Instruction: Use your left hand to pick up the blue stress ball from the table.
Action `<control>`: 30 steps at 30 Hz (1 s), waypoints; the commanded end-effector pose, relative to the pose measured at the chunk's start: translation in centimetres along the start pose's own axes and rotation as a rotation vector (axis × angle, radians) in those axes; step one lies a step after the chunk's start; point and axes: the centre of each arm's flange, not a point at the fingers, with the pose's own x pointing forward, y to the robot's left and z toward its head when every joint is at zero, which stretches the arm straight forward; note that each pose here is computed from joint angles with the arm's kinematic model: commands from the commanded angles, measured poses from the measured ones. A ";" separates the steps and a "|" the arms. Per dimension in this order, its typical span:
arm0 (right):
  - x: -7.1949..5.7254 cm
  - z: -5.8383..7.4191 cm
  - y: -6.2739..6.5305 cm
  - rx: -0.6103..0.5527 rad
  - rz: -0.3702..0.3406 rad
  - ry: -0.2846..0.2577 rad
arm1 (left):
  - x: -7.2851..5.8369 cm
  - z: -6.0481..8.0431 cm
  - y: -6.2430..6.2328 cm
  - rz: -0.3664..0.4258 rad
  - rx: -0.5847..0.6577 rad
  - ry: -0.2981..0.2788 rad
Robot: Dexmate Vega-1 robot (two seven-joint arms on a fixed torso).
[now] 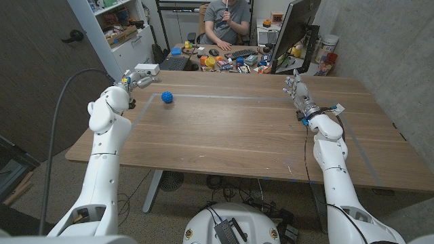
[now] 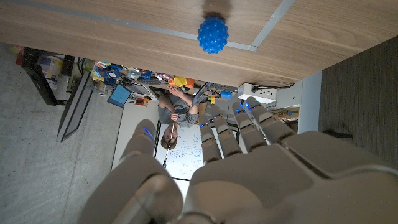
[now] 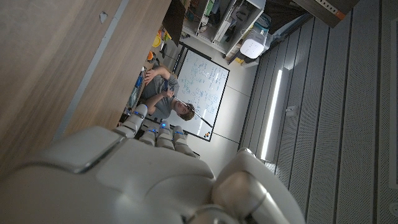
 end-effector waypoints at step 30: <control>1.5 0.9 0.6 -0.006 0.030 0.010 | 11.0 2.4 -2.4 0.036 0.240 0.116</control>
